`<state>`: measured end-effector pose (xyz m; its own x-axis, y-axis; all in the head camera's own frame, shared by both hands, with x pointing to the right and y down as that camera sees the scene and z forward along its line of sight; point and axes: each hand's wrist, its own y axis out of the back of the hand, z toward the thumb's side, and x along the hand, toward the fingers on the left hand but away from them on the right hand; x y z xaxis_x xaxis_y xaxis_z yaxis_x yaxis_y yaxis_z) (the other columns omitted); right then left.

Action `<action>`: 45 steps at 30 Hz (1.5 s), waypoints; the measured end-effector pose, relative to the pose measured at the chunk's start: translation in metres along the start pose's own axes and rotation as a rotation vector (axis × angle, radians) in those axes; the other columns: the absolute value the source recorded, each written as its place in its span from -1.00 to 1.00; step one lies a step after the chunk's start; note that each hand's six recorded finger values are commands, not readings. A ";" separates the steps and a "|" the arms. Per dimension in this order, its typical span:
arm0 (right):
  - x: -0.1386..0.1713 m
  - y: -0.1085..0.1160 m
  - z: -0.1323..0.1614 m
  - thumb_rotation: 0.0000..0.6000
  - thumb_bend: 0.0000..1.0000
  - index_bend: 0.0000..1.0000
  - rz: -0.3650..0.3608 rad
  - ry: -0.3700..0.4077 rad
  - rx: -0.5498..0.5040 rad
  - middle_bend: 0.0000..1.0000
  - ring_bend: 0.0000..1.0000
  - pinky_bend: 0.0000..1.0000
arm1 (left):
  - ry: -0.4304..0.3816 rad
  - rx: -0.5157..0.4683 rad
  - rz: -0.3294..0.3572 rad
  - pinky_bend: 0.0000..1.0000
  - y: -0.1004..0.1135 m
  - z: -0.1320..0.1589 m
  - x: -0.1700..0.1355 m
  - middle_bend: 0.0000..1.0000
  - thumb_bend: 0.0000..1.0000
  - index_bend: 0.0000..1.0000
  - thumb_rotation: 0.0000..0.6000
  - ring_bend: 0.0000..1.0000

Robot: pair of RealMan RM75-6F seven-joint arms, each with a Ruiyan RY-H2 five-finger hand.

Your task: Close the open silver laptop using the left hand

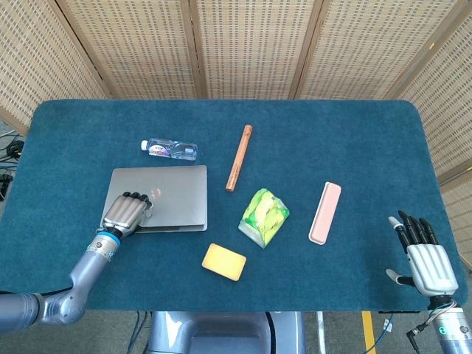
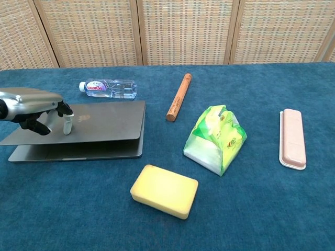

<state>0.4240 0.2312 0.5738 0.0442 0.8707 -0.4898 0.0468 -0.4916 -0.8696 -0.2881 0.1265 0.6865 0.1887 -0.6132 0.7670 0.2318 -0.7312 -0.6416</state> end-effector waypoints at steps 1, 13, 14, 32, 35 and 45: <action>0.000 0.000 0.000 1.00 -0.83 -1.00 0.000 0.000 -0.001 -1.00 -1.00 -1.00 | 0.000 0.005 -0.005 -0.59 -0.003 0.001 0.001 -0.47 0.93 -0.12 1.00 -0.58; 0.001 0.002 0.000 1.00 -0.82 -1.00 -0.008 0.001 -0.002 -1.00 -1.00 -1.00 | 0.013 0.020 -0.040 -0.58 -0.020 0.004 0.008 -0.47 0.93 -0.12 1.00 -0.58; 0.001 0.002 -0.001 1.00 -0.82 -1.00 -0.008 0.001 -0.002 -1.00 -1.00 -1.00 | 0.014 0.018 -0.037 -0.58 -0.020 0.004 0.008 -0.47 0.93 -0.12 1.00 -0.58; 0.001 0.000 0.002 1.00 -0.83 -1.00 -0.007 0.006 0.004 -1.00 -1.00 -1.00 | 0.059 -0.214 0.210 -0.81 0.037 -0.033 -0.041 -1.00 -0.01 -0.31 1.00 -1.00; 0.000 -0.001 0.003 1.00 -0.82 -1.00 -0.005 0.006 0.007 -1.00 -1.00 -1.00 | 0.076 -0.255 0.241 -0.99 0.028 -0.043 -0.051 -1.00 -0.08 -0.54 1.00 -1.00; 0.000 -0.005 0.008 1.00 -0.82 -1.00 -0.008 0.016 0.026 -1.00 -1.00 -1.00 | 0.146 -0.310 0.392 -1.00 -0.017 -0.080 -0.097 -1.00 -0.37 -1.00 1.00 -1.00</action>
<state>0.4157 0.2335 0.5773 0.0600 0.8743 -0.4817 0.0211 -0.4836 -0.8750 -0.3865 0.1746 0.6233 0.0643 -0.8777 0.4748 -0.1267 -0.4791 -0.8685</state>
